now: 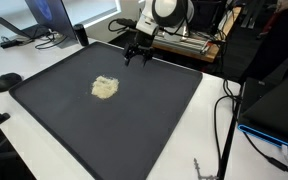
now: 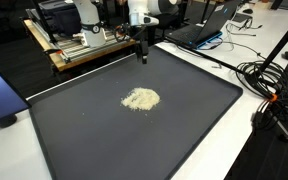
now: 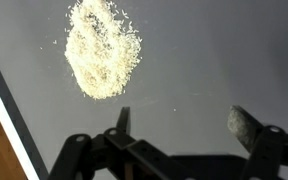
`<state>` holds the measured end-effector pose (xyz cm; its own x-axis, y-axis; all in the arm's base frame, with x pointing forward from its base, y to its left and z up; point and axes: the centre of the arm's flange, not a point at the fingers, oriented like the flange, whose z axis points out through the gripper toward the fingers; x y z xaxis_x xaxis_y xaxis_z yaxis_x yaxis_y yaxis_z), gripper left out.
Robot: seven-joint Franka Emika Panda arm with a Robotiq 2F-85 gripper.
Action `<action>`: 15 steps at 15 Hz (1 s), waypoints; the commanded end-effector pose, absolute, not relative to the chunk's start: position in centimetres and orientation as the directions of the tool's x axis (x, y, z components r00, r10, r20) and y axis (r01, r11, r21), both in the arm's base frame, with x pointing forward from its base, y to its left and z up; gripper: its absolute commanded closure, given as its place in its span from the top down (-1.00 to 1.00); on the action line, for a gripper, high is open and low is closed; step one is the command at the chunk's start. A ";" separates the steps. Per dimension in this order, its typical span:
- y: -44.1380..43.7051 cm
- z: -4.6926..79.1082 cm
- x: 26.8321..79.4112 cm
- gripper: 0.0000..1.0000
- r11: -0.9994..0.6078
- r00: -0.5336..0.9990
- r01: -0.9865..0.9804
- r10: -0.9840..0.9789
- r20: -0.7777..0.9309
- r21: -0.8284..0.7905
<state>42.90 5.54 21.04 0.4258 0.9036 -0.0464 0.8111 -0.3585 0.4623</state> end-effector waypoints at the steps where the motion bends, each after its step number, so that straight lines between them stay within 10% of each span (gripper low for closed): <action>1: 5.5 26.3 46.2 1.00 -0.398 0.452 0.804 0.892 -0.020 0.443; 15: -0.2 29.2 49.8 1.00 -0.607 0.605 0.690 0.783 0.147 0.395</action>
